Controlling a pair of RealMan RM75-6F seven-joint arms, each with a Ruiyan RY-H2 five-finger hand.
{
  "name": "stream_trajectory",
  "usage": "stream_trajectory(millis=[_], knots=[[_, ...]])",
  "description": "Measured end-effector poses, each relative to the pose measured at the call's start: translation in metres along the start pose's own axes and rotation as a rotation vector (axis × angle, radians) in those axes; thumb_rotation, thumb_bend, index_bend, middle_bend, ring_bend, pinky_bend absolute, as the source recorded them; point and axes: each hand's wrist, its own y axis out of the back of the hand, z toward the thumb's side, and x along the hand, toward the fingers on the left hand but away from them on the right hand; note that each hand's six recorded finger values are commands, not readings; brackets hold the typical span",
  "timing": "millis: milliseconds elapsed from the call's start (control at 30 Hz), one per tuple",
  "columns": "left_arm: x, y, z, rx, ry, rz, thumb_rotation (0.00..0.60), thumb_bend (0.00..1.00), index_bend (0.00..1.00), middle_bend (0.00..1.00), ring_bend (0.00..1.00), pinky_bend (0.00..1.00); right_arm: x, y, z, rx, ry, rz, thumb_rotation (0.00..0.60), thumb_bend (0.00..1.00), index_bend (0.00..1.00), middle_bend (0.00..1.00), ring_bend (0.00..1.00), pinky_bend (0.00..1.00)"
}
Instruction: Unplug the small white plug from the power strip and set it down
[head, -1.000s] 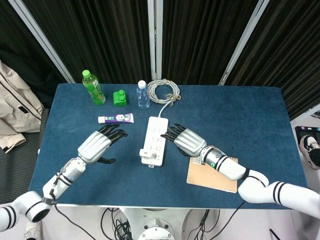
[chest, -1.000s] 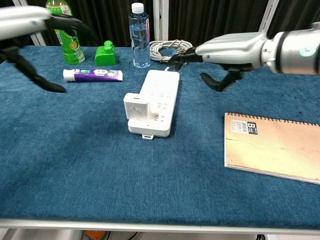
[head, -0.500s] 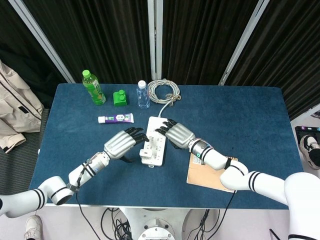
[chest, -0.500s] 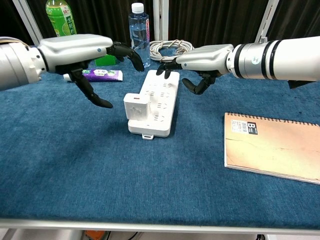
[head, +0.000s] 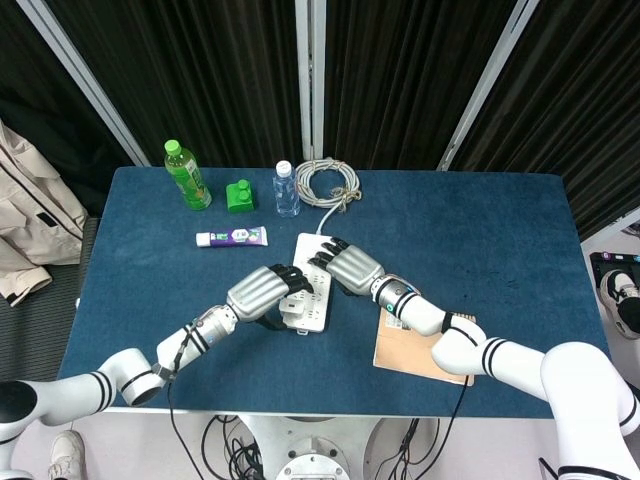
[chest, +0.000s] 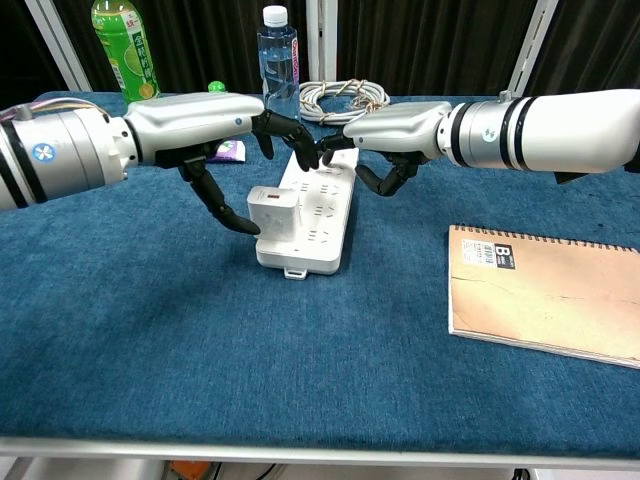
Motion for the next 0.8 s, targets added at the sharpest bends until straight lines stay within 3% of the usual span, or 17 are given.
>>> stream_trajectory(millis=[200,567,800], knots=[[0.008,-0.009,-0.002,-0.007,0.015,-0.004,0.600,0.16,0.35,0.35,0.26,0.46,0.000,0.001,0.003,0.006,0.015,-0.011,0.600,0.75,0.14,0.16,0.00,0.00],[0.013,-0.022,0.001,-0.027,0.005,-0.021,0.600,0.26,0.40,0.43,0.35,0.55,0.000,0.002,0.002,0.008,0.013,-0.016,0.600,0.75,0.14,0.16,0.00,0.00],[0.014,-0.027,-0.003,0.058,-0.007,-0.044,0.600,0.33,0.42,0.45,0.38,0.60,0.000,0.001,0.001,0.003,0.007,-0.015,0.600,0.75,0.14,0.17,0.00,0.00]])
